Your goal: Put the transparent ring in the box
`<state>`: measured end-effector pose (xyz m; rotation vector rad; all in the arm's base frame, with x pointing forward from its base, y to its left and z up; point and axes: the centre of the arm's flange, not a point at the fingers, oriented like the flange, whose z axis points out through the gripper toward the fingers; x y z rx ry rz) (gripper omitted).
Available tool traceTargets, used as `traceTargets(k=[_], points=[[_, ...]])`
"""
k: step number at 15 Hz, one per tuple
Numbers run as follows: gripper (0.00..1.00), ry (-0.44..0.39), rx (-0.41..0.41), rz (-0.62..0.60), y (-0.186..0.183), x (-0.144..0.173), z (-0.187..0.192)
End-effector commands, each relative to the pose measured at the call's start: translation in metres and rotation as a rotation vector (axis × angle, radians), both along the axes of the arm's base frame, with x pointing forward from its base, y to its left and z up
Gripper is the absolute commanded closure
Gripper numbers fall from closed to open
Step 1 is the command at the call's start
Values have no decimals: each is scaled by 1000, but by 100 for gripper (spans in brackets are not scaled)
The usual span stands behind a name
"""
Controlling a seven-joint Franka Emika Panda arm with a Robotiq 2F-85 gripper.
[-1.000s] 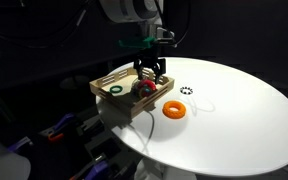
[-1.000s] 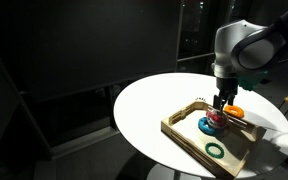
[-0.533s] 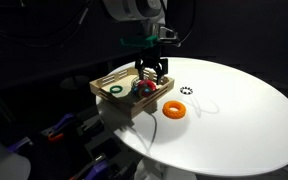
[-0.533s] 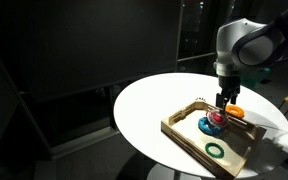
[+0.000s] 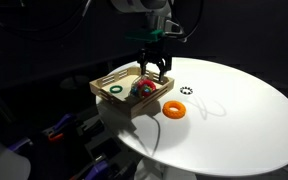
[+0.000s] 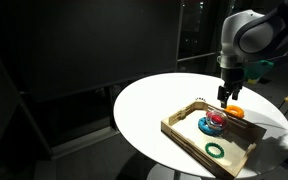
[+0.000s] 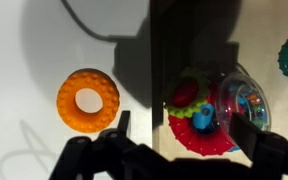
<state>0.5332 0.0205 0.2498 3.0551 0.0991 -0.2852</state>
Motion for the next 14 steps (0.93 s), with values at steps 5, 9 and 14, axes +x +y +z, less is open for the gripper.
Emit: traceTargets(k=[5,9,14], points=[[0,-12,29,-58,-25,-6,48],[0,-35,10,-108,-45,-9,74],[0,-60,30,-150,-63,-12,109]])
